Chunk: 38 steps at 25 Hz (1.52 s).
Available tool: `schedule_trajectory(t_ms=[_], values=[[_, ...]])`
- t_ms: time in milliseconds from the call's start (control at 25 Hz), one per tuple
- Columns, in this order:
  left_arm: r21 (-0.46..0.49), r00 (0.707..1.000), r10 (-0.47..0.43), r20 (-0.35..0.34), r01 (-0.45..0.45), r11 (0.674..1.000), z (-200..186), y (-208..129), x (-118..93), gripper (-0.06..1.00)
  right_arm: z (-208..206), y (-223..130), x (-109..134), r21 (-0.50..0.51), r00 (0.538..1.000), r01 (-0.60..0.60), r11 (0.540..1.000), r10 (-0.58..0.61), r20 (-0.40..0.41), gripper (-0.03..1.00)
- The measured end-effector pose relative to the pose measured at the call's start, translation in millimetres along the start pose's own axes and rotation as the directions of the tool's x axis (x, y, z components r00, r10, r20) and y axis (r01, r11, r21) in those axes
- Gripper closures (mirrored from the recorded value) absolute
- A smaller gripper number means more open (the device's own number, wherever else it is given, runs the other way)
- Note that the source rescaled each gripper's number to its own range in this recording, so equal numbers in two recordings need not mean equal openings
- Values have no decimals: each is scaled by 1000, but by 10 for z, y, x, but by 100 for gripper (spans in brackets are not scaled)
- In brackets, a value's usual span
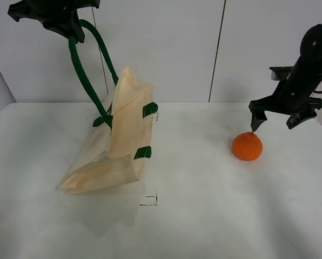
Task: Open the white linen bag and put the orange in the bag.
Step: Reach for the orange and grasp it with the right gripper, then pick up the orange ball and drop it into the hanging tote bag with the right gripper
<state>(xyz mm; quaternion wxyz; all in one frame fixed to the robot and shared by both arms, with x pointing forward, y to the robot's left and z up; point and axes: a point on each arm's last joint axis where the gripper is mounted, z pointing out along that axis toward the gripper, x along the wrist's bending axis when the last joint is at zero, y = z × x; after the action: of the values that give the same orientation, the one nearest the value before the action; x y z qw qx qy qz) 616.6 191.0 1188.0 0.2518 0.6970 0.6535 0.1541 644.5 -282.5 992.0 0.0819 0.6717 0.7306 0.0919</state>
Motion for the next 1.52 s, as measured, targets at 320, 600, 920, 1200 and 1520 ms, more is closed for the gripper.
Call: schedule_trajectory(t_ms=[320,600,920,1200,1520], values=[[0,1000,2,0,-2,1000,0,0,0,94,597,48,173,102,999,34,994,-33,-13,-3],[0,1000,2,0,-2,1000,0,0,0,94,786,93,159,59,999,44,997,-44,2,-3],[0,1000,2,0,-2,1000,0,0,0,94,955,74,182,81,999,36,996,-35,-24,9],[0,1000,7,0,-7,1000,0,0,0,94,828,116,193,45,999,27,999,-25,-35,96],[0,1000,10,0,-10,1000,0,0,0,94,-107,340,315,-136,985,-38,990,14,-170,96]])
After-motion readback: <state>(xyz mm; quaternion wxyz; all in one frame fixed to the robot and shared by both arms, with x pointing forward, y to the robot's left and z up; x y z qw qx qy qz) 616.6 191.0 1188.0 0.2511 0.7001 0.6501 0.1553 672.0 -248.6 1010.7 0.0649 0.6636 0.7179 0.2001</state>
